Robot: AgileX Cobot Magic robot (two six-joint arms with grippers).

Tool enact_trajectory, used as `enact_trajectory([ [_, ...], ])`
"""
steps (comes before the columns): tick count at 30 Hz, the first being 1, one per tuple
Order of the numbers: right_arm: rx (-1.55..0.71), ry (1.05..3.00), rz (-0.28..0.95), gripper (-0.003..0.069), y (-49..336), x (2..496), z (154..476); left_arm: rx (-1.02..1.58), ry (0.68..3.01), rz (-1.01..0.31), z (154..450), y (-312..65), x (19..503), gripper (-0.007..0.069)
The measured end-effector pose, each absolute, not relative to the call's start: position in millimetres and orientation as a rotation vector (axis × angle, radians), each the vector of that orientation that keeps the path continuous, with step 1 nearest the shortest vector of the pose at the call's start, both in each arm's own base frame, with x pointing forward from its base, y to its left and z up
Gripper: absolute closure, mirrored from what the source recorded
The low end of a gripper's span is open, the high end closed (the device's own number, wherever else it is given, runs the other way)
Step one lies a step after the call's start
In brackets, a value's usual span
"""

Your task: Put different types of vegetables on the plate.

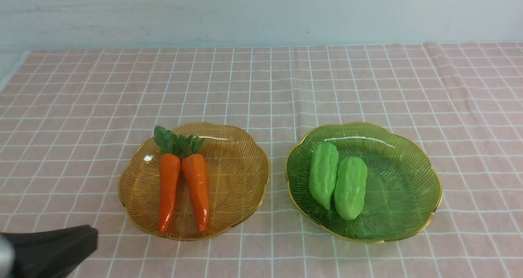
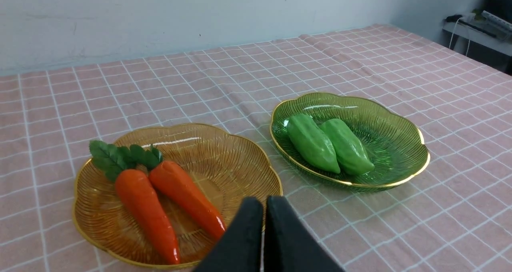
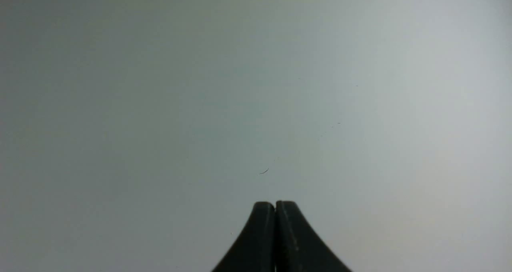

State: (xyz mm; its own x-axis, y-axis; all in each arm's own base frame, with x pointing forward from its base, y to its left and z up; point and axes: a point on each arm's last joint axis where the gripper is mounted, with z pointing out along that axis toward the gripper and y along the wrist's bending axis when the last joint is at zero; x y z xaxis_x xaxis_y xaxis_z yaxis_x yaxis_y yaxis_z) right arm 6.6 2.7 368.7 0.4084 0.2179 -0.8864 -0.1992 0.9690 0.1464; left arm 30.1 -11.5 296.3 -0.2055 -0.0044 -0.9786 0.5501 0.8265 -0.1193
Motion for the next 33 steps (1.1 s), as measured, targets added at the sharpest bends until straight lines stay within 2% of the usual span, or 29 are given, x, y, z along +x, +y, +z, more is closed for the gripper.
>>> enact_trajectory([
  [3,0.018,1.122,0.263,0.0676,3,7,369,0.498,1.65,-0.517,288,-16,33,0.0629],
  [7,0.017,1.128,0.264,0.0676,3,7,368,0.466,1.634,-0.38,264,-20,40,0.0629],
  [20,0.015,1.136,0.264,0.0676,3,7,367,0.18,1.782,-0.101,187,-9,53,0.0629],
  [23,0.015,1.139,0.264,0.0676,3,7,367,0.156,1.81,-0.077,177,-7,53,0.0629],
  [33,0.015,1.141,0.265,0.0676,3,7,367,0.165,1.872,-0.063,170,-7,52,0.0629],
])
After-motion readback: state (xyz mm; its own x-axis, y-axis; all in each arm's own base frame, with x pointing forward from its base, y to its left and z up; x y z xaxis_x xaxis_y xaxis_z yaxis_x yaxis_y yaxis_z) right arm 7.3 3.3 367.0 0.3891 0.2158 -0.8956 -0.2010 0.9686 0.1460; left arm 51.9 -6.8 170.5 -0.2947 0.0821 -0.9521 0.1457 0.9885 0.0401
